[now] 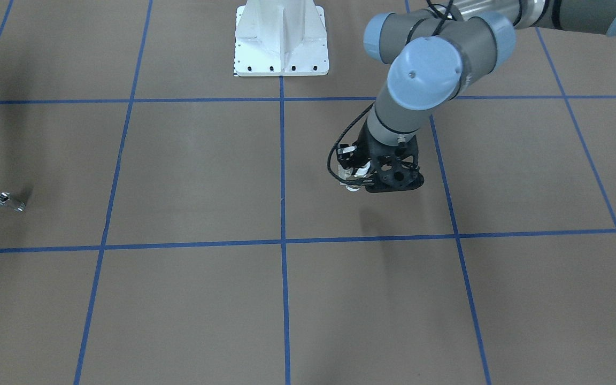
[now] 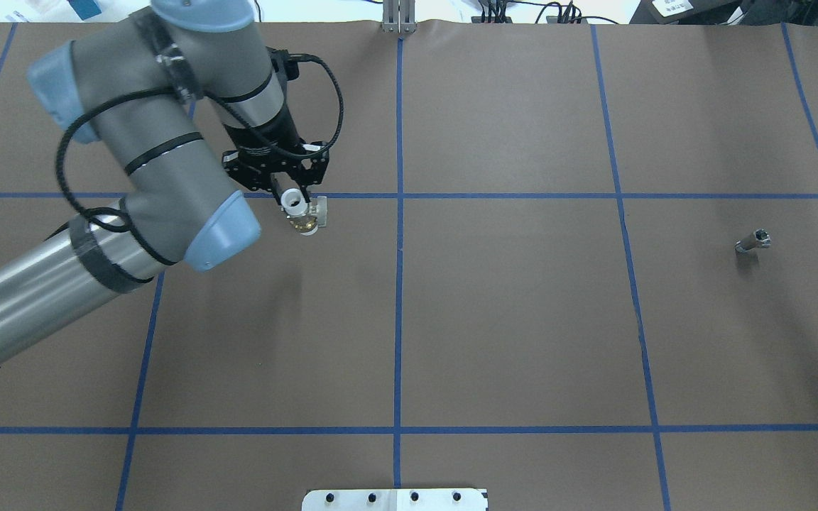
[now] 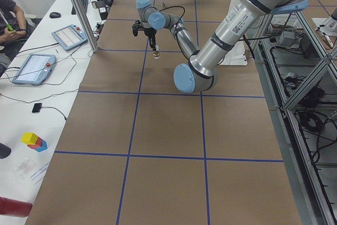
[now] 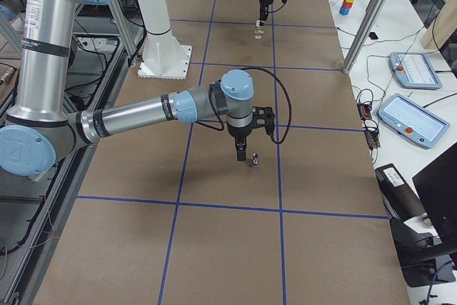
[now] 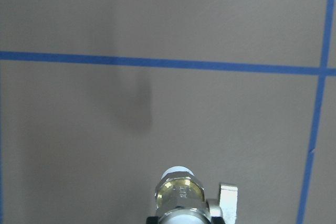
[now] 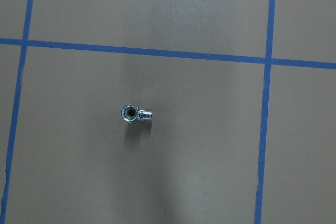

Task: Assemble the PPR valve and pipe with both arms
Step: 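Lift the valve and carry it with the left gripper to table center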

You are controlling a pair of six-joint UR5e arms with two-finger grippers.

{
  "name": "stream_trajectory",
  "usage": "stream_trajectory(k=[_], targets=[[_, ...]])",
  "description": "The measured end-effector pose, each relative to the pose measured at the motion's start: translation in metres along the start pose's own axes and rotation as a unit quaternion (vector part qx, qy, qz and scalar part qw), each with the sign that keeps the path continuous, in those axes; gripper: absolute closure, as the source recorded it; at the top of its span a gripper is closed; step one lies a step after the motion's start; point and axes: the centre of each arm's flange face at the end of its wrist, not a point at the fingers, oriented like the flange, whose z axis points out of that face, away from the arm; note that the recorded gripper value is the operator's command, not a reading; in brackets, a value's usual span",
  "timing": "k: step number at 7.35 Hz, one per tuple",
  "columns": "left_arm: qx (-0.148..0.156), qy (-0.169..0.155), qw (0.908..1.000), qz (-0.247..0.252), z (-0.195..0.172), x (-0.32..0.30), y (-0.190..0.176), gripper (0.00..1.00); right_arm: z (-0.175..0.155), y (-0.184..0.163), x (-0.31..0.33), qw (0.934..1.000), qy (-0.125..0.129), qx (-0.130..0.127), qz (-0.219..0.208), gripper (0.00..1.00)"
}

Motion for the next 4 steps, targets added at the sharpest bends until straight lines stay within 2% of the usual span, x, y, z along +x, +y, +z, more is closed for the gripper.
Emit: stream_trajectory(k=[2,4], targets=[[0.002,-0.002,0.9998,-0.018,0.013,0.064,-0.001,1.0,0.0,0.0,0.0,1.0,-0.001,0.0,0.0,0.0],[0.016,0.003,0.9996,-0.024,0.038,0.1,-0.008,1.0,0.0,0.0,-0.001,1.0,-0.002,0.0,0.0,0.0]])
